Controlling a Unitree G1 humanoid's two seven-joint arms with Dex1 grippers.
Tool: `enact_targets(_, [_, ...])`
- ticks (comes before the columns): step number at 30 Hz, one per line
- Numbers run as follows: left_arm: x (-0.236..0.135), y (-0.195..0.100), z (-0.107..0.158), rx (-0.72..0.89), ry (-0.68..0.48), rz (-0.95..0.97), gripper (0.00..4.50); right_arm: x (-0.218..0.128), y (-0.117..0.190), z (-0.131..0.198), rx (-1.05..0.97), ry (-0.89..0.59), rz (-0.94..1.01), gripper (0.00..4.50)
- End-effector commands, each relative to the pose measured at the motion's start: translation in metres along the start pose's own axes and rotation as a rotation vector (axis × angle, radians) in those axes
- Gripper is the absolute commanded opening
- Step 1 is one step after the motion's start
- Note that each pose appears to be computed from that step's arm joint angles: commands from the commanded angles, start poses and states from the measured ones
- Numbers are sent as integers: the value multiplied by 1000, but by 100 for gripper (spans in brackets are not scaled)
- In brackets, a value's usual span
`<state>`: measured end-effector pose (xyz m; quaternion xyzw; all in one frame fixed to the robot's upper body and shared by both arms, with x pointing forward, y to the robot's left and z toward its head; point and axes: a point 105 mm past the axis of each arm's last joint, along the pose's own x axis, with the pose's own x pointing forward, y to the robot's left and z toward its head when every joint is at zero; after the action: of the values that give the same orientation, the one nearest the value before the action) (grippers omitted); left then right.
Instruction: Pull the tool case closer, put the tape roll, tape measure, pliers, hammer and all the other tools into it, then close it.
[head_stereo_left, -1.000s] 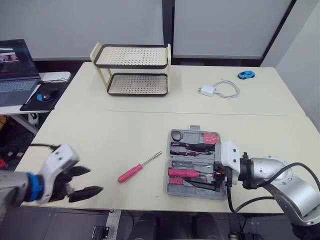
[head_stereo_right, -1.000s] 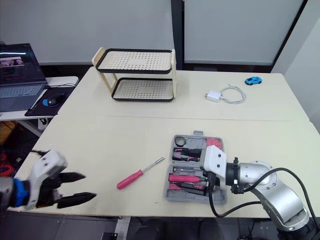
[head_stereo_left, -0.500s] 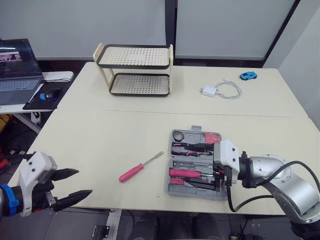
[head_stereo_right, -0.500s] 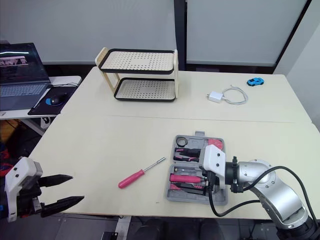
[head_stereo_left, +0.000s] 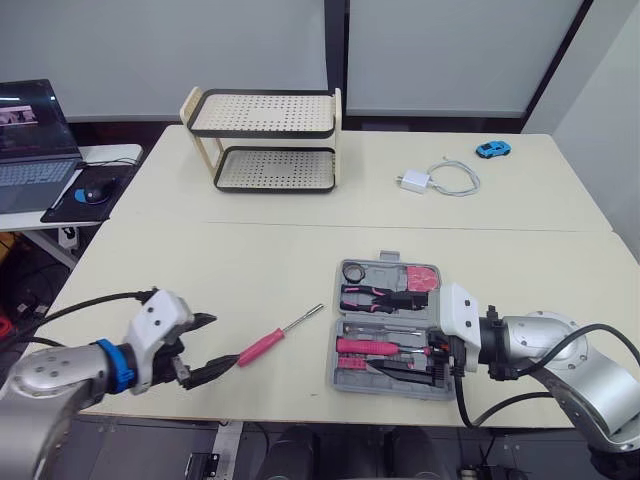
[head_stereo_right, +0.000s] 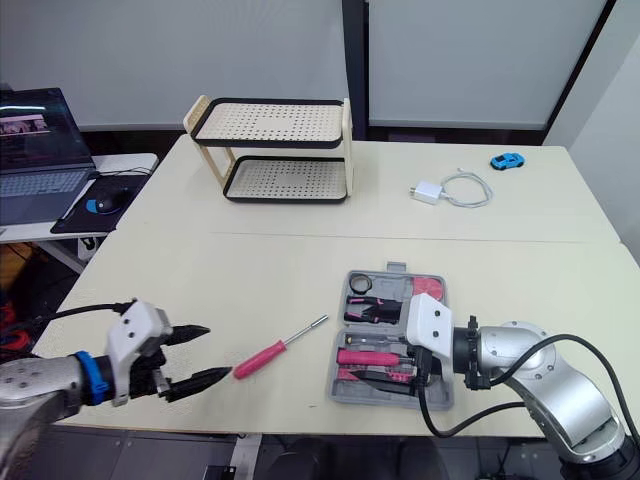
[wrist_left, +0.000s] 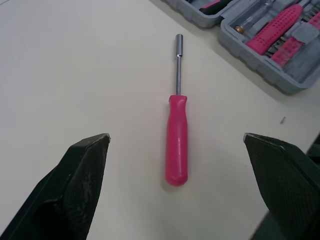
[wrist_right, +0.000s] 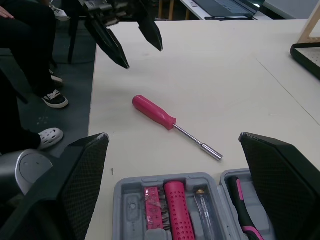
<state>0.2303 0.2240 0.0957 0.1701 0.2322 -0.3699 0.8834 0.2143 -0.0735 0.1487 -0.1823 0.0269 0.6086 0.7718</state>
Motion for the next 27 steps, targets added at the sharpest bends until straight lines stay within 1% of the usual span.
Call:
enact_targets(1, [17,-3,0,25,7,16,446,-3,2,9,-26,-21,-12,450])
enact_targets(5, [36,-7,2,44,12,16,446,-3,0,9,-20,-21,-25,450])
enact_targets(11, [54,-15,-5,43,38,20,446,-3,3,10,-16,-17,-36,450])
enact_targets(13, [58,-16,-9,45,54,26,446,-4,5,10,-16,-14,-37,450])
enact_targets(21, [78,-16,-13,50,56,52,446,-6,8,11,-13,-8,-41,450])
enact_targets(27, [85,-17,-19,55,82,57,446,-6,7,13,-14,-5,-44,450])
